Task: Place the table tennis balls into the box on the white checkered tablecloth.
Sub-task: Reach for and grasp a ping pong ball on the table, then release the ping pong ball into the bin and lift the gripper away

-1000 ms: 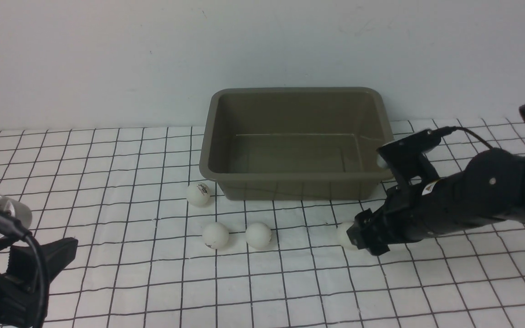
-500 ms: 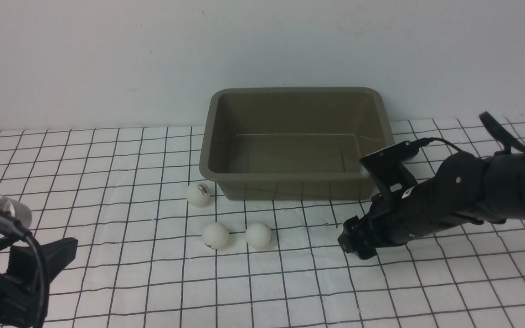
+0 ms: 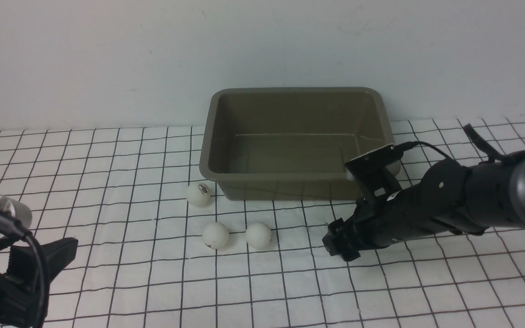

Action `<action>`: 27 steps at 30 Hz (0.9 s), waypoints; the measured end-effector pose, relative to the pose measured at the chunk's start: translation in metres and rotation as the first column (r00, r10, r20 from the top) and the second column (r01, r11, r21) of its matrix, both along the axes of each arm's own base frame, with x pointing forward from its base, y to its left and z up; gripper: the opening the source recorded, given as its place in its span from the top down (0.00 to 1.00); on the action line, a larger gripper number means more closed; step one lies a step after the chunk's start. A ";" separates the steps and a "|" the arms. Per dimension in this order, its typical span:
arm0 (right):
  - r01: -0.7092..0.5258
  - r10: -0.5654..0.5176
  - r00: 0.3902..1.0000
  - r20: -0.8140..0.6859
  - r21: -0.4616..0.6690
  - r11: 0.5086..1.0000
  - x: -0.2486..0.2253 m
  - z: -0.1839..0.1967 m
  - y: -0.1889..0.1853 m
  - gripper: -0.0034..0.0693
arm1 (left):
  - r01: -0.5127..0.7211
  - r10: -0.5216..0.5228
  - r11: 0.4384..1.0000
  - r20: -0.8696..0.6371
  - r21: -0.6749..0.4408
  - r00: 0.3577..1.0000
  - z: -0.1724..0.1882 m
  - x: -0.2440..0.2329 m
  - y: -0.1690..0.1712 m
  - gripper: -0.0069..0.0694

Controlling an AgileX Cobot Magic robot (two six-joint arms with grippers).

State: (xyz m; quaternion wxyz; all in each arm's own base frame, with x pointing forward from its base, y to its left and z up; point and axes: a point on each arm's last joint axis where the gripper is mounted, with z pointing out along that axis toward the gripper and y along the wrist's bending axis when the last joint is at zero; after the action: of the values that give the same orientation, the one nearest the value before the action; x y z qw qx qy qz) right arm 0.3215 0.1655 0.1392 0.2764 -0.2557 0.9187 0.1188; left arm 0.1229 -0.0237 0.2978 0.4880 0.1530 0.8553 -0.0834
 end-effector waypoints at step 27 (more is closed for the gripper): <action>-0.011 -0.032 0.914 0.405 0.104 0.995 -0.002 0.131 -0.018 0.47 | 0.001 -0.001 1.000 -0.001 0.000 1.000 0.000 0.000 0.000 0.28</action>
State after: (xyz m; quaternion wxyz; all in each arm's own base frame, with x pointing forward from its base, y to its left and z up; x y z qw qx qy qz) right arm 0.3196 0.1474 0.2707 0.4747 -0.2552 0.8352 0.1093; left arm 0.1229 -0.0238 0.2978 0.4877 0.1531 0.8554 -0.0836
